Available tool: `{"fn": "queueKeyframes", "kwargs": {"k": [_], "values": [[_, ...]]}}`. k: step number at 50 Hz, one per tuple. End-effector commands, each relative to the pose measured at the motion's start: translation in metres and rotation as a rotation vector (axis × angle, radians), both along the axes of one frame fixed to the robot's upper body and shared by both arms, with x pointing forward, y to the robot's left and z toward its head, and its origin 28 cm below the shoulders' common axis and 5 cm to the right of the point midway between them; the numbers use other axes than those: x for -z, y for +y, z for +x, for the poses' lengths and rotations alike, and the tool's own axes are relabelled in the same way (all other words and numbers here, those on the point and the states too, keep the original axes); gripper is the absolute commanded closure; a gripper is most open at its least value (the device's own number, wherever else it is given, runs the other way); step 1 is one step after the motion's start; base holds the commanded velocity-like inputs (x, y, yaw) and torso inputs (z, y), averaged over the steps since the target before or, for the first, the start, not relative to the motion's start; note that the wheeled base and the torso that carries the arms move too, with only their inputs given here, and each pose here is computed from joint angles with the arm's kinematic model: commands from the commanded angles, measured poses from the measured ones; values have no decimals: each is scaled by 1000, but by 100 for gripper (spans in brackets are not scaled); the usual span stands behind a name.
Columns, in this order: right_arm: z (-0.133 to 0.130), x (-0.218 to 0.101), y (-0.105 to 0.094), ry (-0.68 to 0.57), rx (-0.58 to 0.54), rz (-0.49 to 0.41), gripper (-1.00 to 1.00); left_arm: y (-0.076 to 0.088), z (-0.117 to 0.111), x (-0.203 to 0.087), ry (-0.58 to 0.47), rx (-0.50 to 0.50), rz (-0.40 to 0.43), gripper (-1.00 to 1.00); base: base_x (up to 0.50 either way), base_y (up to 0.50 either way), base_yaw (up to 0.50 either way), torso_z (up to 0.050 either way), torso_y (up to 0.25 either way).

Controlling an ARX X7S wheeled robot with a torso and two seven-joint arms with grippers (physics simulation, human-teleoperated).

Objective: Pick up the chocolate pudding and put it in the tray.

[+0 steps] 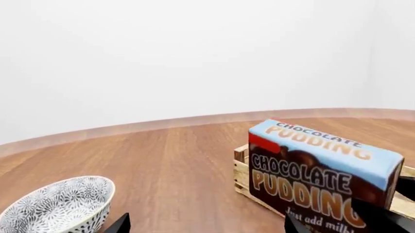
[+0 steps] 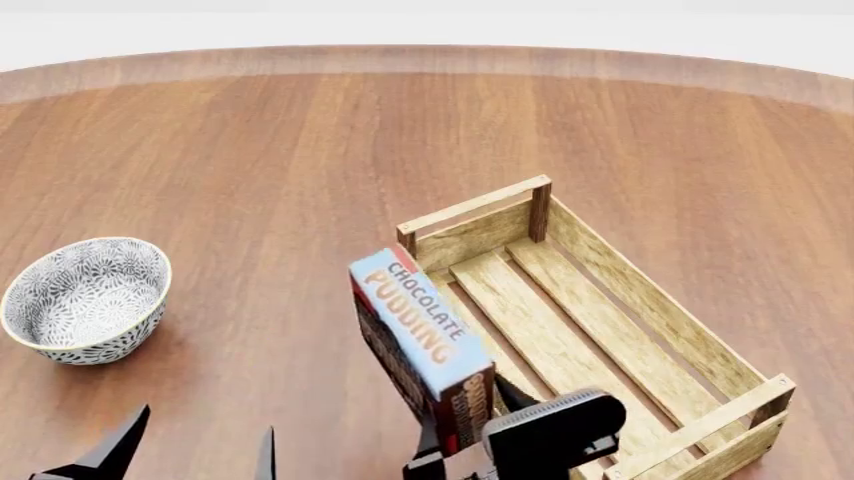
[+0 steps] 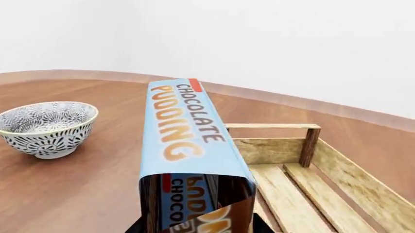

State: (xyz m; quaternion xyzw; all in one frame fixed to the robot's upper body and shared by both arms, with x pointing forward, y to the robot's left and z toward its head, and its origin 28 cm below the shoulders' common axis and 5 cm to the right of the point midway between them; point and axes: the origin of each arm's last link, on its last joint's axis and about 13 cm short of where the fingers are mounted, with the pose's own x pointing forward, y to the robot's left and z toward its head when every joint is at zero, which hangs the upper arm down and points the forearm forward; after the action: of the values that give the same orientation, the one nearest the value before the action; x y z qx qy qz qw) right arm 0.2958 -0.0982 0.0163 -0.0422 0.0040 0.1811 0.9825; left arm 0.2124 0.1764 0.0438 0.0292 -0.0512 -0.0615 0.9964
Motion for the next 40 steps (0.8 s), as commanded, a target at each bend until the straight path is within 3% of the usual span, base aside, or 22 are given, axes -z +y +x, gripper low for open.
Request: {"fn": "queueKeyframes", "kwargs": {"k": [1,40], "values": [[3,-14,-20,-39,101,-28,100,0,0,1,3,0,0,-100,0,0,0,0,0],[15,5,-61,16,387,23,100,-1,-1,7,16,-2,-8,-100,0,0,0,0,0]]}}
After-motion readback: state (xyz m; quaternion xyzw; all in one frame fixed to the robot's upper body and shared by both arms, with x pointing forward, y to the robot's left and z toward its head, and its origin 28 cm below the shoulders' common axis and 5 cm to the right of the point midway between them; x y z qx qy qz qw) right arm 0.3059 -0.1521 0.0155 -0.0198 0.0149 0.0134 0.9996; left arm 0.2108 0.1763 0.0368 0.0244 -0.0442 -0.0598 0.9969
